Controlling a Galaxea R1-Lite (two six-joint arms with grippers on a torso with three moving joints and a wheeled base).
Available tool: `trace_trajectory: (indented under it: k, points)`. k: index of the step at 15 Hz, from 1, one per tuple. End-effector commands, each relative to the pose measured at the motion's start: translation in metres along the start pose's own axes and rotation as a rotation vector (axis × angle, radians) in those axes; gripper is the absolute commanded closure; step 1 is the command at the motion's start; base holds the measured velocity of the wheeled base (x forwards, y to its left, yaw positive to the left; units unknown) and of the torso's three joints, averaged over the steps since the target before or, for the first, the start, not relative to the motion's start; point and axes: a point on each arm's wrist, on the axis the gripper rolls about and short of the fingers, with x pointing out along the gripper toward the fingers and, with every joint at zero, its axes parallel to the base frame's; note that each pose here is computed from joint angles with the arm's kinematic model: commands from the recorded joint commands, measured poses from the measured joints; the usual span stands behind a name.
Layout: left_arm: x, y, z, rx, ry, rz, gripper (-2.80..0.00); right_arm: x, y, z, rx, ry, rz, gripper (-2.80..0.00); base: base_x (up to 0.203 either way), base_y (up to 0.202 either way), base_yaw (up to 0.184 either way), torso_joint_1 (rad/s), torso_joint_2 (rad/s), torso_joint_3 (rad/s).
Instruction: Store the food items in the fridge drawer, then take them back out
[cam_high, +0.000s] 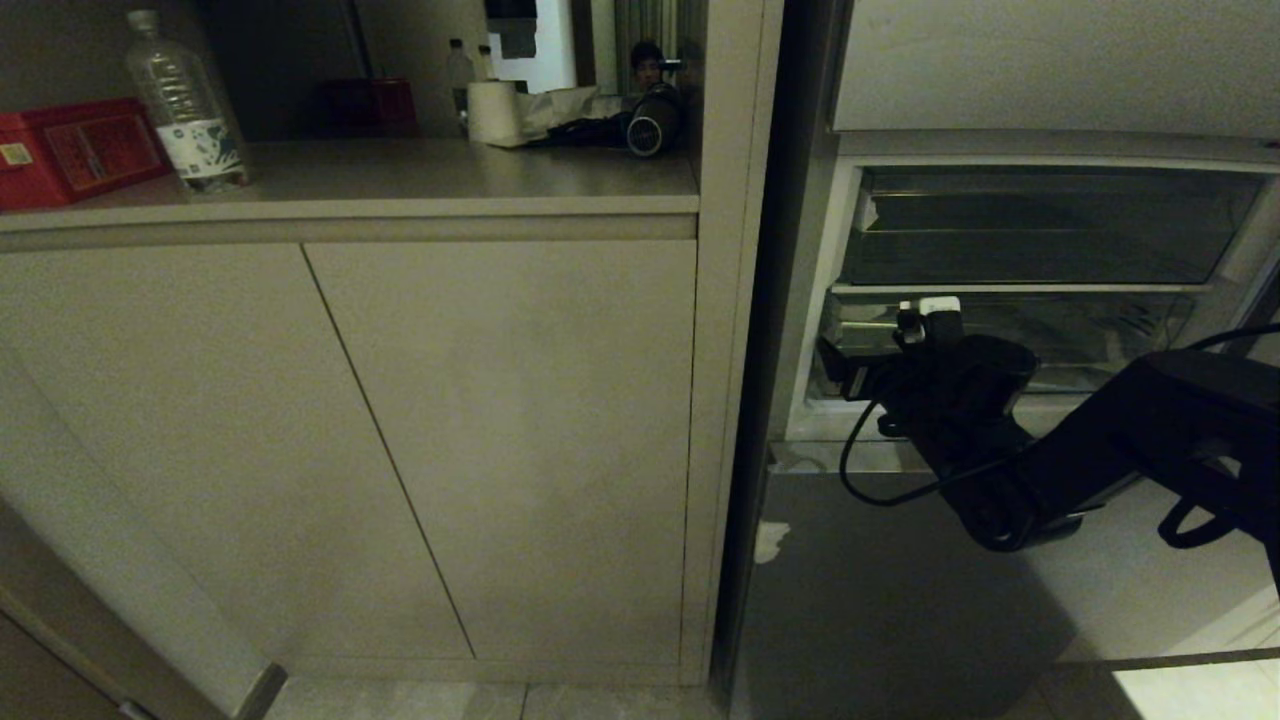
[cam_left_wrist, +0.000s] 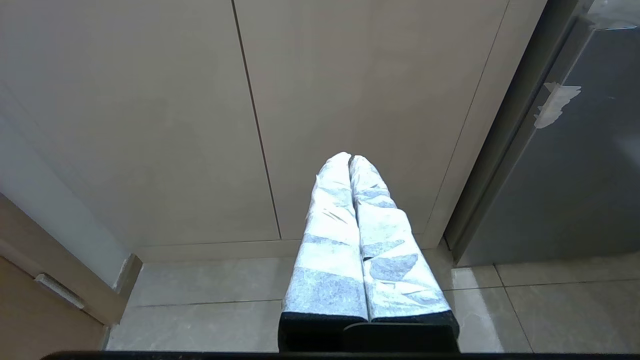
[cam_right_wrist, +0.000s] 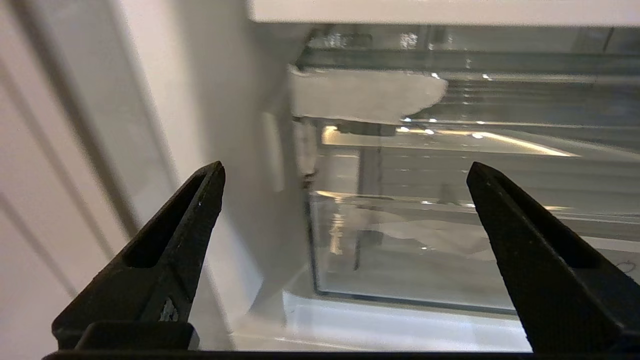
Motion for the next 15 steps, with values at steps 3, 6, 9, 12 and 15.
trace_trajectory:
  k: [3,6,9,12,15]
  points:
    - [0.0,0.0,0.0,0.0,0.0,0.001,0.0,0.006,-0.005,0.002,-0.001,-0.011,-0.011,-2.8,0.0,0.0,0.0,0.0,0.0,0.0]
    - [0.0,0.0,0.0,0.0,0.0,0.002,0.0,0.007,-0.005,0.002,-0.001,-0.012,-0.012,-2.8,0.0,0.0,0.0,0.0,0.0,0.0]
    - [0.0,0.0,0.0,0.0,0.0,0.0,0.0,0.011,-0.005,0.001,-0.002,-0.01,-0.014,-2.8,0.0,0.0,0.0,0.0,0.0,0.0]
    - [0.0,0.0,0.0,0.0,0.0,0.0,0.0,0.018,-0.005,0.001,-0.002,-0.017,-0.014,-2.8,0.0,0.0,0.0,0.0,0.0,0.0]
    - [0.0,0.0,0.0,0.0,0.0,0.0,0.0,0.019,-0.005,0.0,-0.002,-0.017,-0.016,-2.8,0.0,0.0,0.0,0.0,0.0,0.0]
